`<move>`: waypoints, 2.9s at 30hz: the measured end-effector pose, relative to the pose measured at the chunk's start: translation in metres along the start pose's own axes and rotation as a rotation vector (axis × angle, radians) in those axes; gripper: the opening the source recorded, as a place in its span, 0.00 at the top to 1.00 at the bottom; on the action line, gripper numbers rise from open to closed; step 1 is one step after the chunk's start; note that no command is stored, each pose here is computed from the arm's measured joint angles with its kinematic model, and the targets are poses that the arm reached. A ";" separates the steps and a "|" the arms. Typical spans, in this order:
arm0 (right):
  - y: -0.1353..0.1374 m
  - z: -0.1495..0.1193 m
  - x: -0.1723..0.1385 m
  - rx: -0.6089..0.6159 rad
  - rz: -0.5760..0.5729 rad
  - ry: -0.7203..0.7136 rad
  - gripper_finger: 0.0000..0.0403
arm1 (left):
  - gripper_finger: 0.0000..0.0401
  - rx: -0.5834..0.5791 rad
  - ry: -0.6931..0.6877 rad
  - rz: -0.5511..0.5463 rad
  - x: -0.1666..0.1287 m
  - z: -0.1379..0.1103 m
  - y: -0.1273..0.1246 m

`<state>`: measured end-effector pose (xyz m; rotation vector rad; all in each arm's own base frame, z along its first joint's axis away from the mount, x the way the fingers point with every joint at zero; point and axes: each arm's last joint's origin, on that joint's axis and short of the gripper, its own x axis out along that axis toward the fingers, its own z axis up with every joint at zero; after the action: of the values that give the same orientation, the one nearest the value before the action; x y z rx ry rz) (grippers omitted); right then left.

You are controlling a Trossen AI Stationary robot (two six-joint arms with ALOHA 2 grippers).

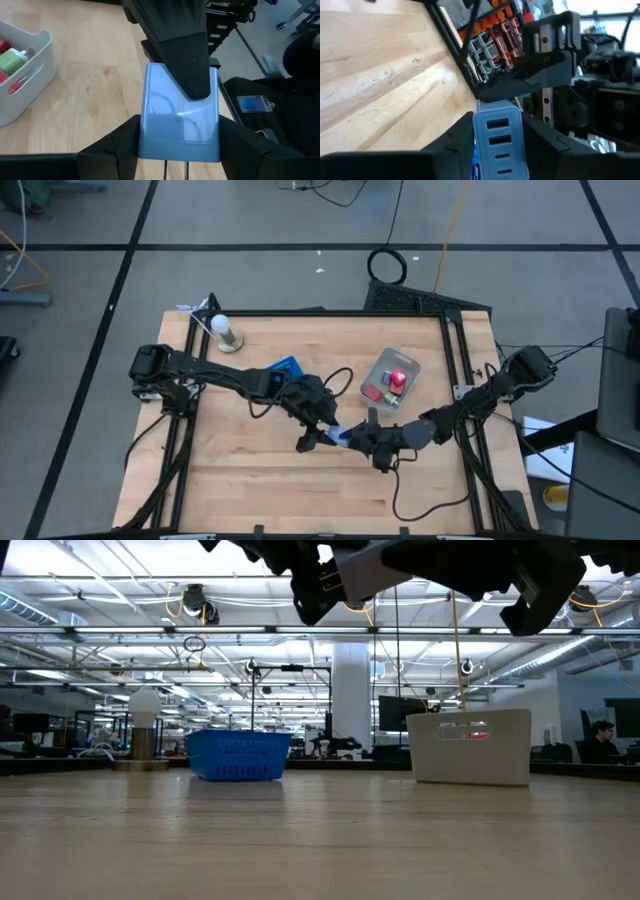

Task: Pick & Place Office items
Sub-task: Put the blue charger adapter into the gray bin

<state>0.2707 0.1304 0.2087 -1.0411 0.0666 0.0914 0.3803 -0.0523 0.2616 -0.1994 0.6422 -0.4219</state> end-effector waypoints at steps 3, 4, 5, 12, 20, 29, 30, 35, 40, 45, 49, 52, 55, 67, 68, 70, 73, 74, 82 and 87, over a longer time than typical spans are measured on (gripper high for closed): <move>0.001 -0.001 0.000 -0.011 0.019 -0.003 0.71 | 0.46 0.000 0.004 0.002 0.000 -0.001 0.000; 0.001 -0.001 0.000 0.002 0.018 -0.001 0.71 | 0.46 0.001 0.003 0.001 0.000 -0.001 0.000; 0.001 -0.001 0.000 0.015 0.014 0.004 0.71 | 0.46 0.002 0.002 0.000 0.001 0.000 0.000; -0.008 0.002 -0.007 0.075 0.000 0.015 0.71 | 0.46 0.015 -0.016 -0.048 -0.002 0.002 -0.002; -0.029 0.004 -0.030 0.276 0.002 0.032 0.71 | 0.05 0.090 0.043 -0.047 -0.026 0.001 -0.023; -0.041 -0.026 -0.078 0.597 -0.086 0.009 0.71 | 0.44 0.195 -0.030 0.149 -0.090 -0.013 -0.062; -0.042 -0.031 -0.083 0.637 -0.111 0.019 0.71 | 0.49 0.200 -0.046 0.162 -0.098 -0.017 -0.064; -0.042 -0.056 -0.105 0.854 -0.182 0.023 0.71 | 0.75 0.182 -0.137 0.236 -0.131 -0.049 -0.064; -0.043 -0.072 -0.121 1.050 -0.144 -0.037 0.71 | 0.97 0.224 -0.259 0.302 -0.159 -0.084 -0.057; -0.046 -0.081 -0.134 1.155 -0.193 -0.062 0.71 | 0.97 0.264 -0.365 0.405 -0.181 -0.117 -0.053; -0.044 -0.089 -0.144 1.200 -0.203 -0.031 0.71 | 0.99 0.269 -0.440 0.423 -0.192 -0.139 -0.051; -0.040 -0.095 -0.149 1.243 -0.201 -0.033 0.71 | 0.98 0.267 -0.471 0.433 -0.196 -0.154 -0.048; -0.033 -0.100 -0.153 1.254 -0.179 -0.056 0.71 | 0.99 0.250 -0.480 0.451 -0.196 -0.169 -0.042; -0.020 -0.113 -0.162 1.285 -0.224 -0.093 0.71 | 0.99 0.193 -0.527 0.413 -0.191 -0.203 -0.031; -0.020 -0.114 -0.162 1.285 -0.227 -0.095 0.71 | 0.99 0.200 -0.544 0.407 -0.191 -0.205 -0.031; -0.018 -0.115 -0.163 1.285 -0.231 -0.095 0.71 | 0.99 0.215 -0.568 0.400 -0.190 -0.209 -0.030; -0.017 -0.116 -0.163 1.285 -0.235 -0.097 0.71 | 0.99 0.213 -0.572 0.408 -0.189 -0.215 -0.029; -0.017 -0.116 -0.163 1.286 -0.235 -0.098 0.71 | 0.99 0.212 -0.574 0.410 -0.188 -0.217 -0.028; -0.017 -0.116 -0.164 1.293 -0.236 -0.097 0.71 | 0.98 0.175 -0.572 0.422 -0.185 -0.223 -0.026; -0.017 -0.116 -0.164 1.303 -0.235 -0.099 0.71 | 0.99 0.152 -0.552 0.403 -0.184 -0.225 -0.025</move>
<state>0.1085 0.0145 0.1809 0.2626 -0.0852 -0.1131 0.1014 -0.0057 0.1913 -0.0326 0.0969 -0.0155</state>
